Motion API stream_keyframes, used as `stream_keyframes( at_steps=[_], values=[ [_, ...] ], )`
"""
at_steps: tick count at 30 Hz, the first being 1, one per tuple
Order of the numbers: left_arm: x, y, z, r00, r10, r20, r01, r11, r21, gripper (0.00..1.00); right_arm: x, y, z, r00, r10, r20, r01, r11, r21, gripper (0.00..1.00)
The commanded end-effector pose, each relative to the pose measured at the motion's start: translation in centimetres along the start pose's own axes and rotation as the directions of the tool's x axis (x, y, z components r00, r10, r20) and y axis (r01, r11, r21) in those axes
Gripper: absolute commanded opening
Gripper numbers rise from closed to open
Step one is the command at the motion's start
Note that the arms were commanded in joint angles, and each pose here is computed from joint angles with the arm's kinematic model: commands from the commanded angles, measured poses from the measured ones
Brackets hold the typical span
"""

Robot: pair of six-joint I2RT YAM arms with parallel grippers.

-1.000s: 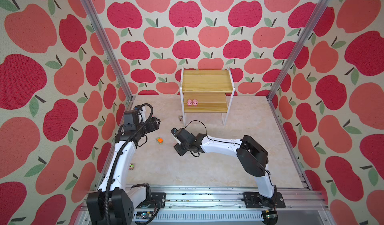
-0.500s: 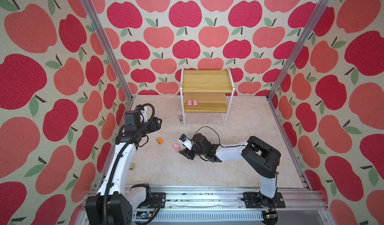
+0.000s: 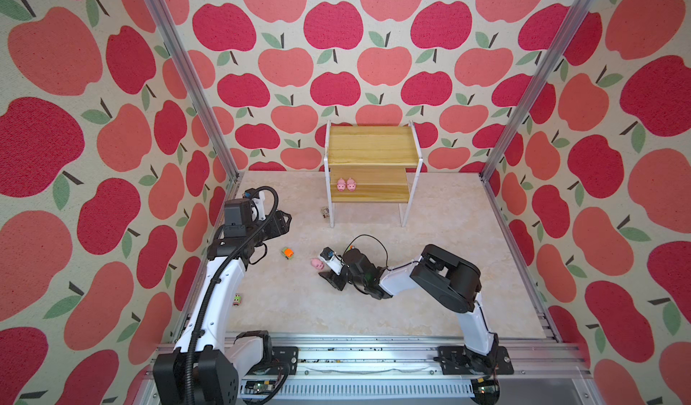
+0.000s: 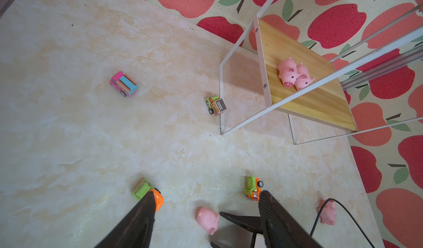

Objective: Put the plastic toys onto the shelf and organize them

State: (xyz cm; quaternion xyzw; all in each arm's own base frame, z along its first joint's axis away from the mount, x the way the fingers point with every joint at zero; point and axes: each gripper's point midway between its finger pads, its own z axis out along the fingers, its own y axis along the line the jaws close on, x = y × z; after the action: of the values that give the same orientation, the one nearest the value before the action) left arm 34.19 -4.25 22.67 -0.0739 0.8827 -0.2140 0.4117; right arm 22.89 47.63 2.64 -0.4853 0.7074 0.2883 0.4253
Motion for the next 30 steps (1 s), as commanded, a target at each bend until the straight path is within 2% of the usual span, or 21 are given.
stream_keyframes(
  at_steps=[1,12,18,22,30],
  values=[
    [-0.6,-0.7,-0.4,0.999,0.028,0.027,-0.029,0.999,0.025,0.74,0.1,0.0,0.7,1.000,-0.009,0.012,0.009,1.000,0.023,0.47],
    [-0.6,-0.6,-0.4,0.999,0.027,0.028,-0.028,0.999,0.023,0.74,0.3,0.1,1.5,1.000,-0.021,0.009,0.021,1.000,0.019,0.38],
    [-0.5,-0.7,-0.3,0.999,0.026,0.026,-0.027,0.999,0.028,0.74,0.0,-0.2,1.9,1.000,-0.026,0.015,0.025,0.999,0.037,0.36],
    [-0.6,-0.7,-0.4,0.999,0.025,0.027,-0.026,0.999,0.028,0.74,-0.2,-0.5,2.0,0.999,-0.028,0.019,0.027,0.998,0.053,0.26],
    [-0.6,-0.8,-0.4,0.999,0.026,0.028,-0.027,0.999,0.030,0.74,-2.5,-0.3,0.8,0.996,-0.057,0.071,0.052,0.996,0.069,0.16]
  ],
)
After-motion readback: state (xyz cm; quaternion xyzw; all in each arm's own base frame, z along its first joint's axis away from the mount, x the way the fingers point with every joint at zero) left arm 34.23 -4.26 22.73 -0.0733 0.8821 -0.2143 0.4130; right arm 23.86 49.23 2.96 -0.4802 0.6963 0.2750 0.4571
